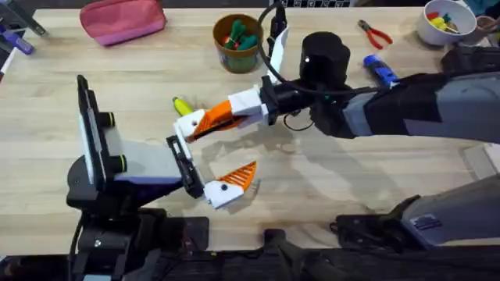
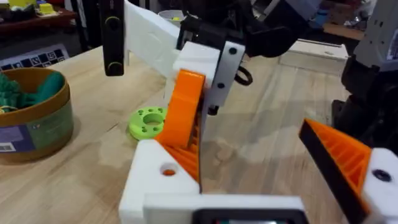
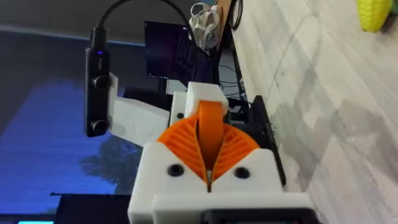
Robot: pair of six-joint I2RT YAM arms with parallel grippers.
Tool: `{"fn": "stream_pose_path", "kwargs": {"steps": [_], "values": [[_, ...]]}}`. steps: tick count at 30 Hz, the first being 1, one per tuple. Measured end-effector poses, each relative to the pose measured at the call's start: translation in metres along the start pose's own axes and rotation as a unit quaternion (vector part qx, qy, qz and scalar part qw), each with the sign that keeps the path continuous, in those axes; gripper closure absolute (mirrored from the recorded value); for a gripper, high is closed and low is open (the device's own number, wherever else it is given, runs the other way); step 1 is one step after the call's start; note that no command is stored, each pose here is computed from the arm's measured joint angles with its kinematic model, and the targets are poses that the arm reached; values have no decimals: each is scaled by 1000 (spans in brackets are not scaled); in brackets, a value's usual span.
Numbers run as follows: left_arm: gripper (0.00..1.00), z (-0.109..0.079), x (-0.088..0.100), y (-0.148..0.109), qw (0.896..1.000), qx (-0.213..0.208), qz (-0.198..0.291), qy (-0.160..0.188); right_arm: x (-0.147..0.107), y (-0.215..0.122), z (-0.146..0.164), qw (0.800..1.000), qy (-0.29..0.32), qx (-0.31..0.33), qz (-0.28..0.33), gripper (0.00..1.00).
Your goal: Pick up the gripper from the table and insert it into the empty holder that is missing its gripper. Then pick up a screw, insert it into the mounting hole, and use the screwdriver to tighten it. Finally, clean up the table by picking up the vegetable and placing it into the bucket.
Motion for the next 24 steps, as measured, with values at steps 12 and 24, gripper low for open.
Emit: {"fn": "stream_pose_path", "kwargs": {"steps": [12, 24], "values": [[14, 0, 0, 0, 1000, 0, 0, 0, 0, 0, 0, 1000, -1, 0, 0, 957], [14, -2, -1, 0, 1000, -7, 2, 13, -5, 5, 0, 1000, 3, -1, 8, 10]]}}
Point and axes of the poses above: each hand's point on the last joint's axis, 136 mm out from that joint toward the fingers, its own y axis out along the fingers, its own z axis along the line the jaws close on, x = y × z, the point moved 2 cm from there along -y, back along the fingers, and after that the axes turned 14 degrees about -y, right-handed, at the moved point
